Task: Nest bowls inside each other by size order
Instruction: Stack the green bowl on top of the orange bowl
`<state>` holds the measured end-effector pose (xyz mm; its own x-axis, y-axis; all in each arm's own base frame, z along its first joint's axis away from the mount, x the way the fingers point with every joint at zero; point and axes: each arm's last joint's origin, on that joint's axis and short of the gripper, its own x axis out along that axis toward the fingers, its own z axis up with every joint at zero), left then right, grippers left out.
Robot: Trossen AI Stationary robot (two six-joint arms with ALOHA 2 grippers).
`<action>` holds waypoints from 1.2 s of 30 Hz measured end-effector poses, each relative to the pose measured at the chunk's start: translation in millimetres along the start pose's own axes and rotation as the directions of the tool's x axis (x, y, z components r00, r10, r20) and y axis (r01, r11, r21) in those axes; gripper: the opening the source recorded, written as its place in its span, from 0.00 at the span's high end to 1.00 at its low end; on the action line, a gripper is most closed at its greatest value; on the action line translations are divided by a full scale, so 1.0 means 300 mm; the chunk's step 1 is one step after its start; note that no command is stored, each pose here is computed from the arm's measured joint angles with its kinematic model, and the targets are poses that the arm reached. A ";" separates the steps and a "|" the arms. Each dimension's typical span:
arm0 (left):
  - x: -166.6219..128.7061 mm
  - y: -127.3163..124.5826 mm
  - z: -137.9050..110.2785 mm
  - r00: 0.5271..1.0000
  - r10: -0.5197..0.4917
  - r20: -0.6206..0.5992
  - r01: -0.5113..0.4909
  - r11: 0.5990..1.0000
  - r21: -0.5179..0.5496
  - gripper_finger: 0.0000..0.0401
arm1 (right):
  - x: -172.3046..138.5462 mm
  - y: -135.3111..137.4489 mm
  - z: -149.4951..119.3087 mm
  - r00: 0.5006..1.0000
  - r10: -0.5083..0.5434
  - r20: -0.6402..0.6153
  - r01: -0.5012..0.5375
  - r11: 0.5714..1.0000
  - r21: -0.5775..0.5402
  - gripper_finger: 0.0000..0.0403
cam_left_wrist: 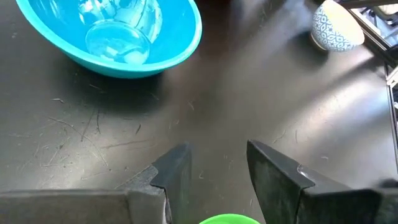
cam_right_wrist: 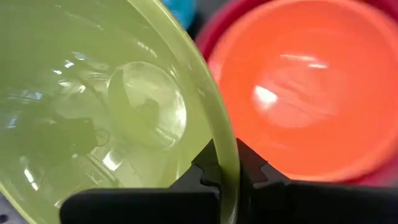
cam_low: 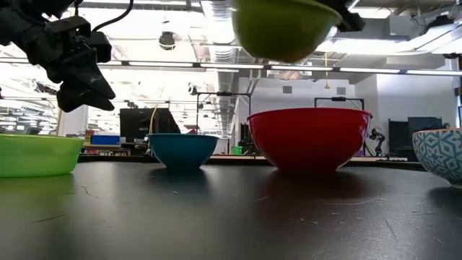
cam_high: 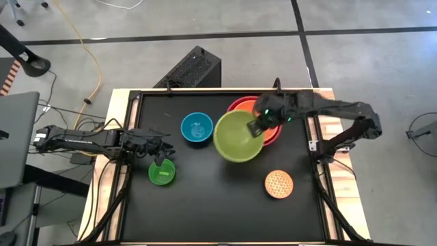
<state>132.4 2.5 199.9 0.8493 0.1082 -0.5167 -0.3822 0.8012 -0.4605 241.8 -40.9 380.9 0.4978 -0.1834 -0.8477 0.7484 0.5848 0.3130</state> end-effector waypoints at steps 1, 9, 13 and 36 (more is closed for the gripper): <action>0.000 0.000 0.000 1.000 0.002 0.001 -0.002 1.000 0.000 0.64 | -0.001 -0.030 0.014 0.999 -0.034 -0.006 0.034 0.999 0.009 0.95; 0.000 0.000 0.000 1.000 0.003 0.002 -0.003 1.000 -0.010 0.64 | 0.149 -0.243 0.083 0.991 -0.113 -0.078 0.121 0.987 0.104 0.95; 0.000 0.000 0.000 1.000 0.003 0.002 -0.002 1.000 -0.015 0.64 | 0.228 -0.334 0.082 0.986 -0.124 -0.109 0.140 0.979 0.149 0.95; 0.000 0.001 0.000 1.000 0.005 0.003 -0.005 0.999 -0.034 0.64 | 0.352 -0.456 0.051 0.974 -0.199 -0.105 0.219 0.943 0.251 0.86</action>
<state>132.3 2.7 199.9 0.8484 0.1145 -0.5168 -0.3989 0.7801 -0.4820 198.6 -152.4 254.9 0.2905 -0.2121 -0.9331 0.9247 0.3130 0.2168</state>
